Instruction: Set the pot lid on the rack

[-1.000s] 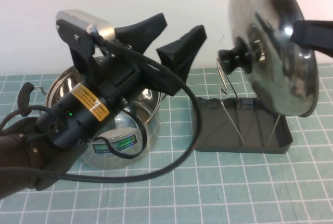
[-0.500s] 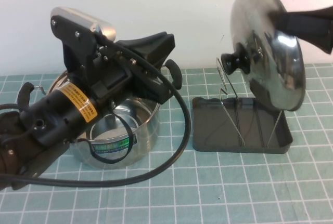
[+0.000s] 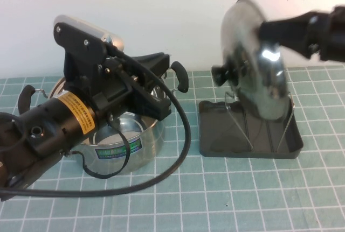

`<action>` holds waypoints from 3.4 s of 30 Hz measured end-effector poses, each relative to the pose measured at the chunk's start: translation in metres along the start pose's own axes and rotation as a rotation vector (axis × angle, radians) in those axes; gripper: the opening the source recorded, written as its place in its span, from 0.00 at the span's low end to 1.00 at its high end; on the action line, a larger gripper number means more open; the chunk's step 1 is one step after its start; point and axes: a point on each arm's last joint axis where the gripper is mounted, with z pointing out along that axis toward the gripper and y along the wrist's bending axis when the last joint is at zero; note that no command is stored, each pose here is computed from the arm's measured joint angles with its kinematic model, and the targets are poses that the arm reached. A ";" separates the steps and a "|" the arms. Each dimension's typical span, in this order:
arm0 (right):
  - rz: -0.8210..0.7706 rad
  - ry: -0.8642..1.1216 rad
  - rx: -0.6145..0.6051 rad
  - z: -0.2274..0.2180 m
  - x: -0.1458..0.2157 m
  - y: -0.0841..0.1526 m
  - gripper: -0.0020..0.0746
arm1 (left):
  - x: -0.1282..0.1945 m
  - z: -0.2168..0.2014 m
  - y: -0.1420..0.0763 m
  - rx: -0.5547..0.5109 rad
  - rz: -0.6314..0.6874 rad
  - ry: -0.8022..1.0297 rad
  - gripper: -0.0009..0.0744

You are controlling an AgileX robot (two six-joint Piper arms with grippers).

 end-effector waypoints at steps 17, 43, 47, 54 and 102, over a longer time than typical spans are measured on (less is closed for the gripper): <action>-0.045 0.042 0.062 0.020 0.013 -0.037 0.22 | 0.004 -0.007 0.001 -0.033 0.101 0.114 0.01; -0.218 -0.072 -0.135 -0.027 -0.051 -0.017 0.69 | -0.060 -0.108 -0.002 -0.396 0.441 0.094 0.01; -0.322 -0.094 -0.141 -0.039 -0.079 0.006 0.43 | -0.065 -0.129 0.004 -0.528 0.450 0.125 0.01; -0.788 0.270 0.171 -0.076 -0.098 0.078 0.06 | -0.056 -0.176 0.016 -0.817 0.179 0.257 0.01; -1.054 0.226 0.873 -0.203 0.216 0.084 0.03 | 0.085 -0.238 -0.024 -0.344 -0.005 -0.085 0.01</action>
